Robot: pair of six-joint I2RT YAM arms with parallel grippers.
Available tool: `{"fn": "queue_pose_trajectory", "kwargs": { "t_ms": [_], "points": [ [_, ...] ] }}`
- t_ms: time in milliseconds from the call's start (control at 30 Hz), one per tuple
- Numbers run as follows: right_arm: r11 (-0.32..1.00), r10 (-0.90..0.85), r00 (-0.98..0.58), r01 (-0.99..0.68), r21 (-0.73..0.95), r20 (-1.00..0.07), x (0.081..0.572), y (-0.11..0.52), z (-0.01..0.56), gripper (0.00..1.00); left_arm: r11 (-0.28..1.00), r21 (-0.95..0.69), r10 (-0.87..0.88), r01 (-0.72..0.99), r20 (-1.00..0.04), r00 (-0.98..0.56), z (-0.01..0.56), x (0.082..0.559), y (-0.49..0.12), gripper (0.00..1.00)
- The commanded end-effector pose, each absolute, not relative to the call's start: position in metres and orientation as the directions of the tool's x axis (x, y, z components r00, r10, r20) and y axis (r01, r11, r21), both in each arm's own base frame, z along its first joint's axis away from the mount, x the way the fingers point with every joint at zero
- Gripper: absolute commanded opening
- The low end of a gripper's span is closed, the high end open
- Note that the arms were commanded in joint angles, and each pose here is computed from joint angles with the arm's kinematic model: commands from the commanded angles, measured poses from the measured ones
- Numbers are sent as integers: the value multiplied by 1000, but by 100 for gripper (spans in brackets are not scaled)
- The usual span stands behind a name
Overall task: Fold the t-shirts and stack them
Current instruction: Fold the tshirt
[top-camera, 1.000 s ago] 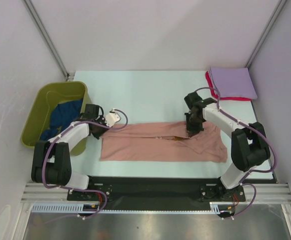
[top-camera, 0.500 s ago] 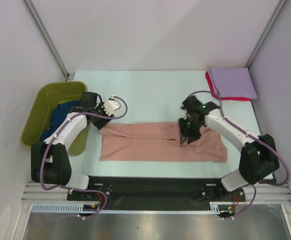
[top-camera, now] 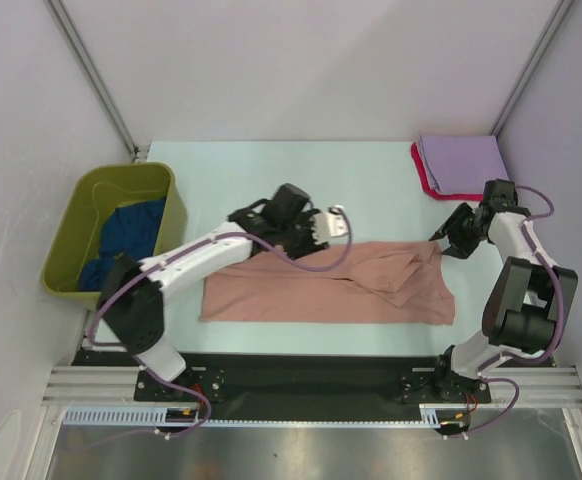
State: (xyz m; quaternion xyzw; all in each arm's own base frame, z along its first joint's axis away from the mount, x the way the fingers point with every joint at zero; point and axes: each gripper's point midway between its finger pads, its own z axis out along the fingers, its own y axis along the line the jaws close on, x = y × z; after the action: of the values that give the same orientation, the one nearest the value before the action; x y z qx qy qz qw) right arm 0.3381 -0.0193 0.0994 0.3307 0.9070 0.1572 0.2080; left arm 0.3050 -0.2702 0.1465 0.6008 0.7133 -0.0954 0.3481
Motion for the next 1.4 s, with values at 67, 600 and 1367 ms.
{"fn": "queue_pose_trajectory", "kwargs": {
  "t_ms": [67,600,1367],
  "points": [
    [672,693,-697,533,514,-183,348,-4,77,55,126,271,731,954,-676,96,142,286,-396,50],
    [647,688,-719,546,532,-99,332,17,50,52,-36,98,668,995,-738,96,77,234,-522,46],
    [724,646,-743,525,447,-173,299,10,72,0,5,27,700,1000,-714,16,105,235,-479,0]
  ]
}}
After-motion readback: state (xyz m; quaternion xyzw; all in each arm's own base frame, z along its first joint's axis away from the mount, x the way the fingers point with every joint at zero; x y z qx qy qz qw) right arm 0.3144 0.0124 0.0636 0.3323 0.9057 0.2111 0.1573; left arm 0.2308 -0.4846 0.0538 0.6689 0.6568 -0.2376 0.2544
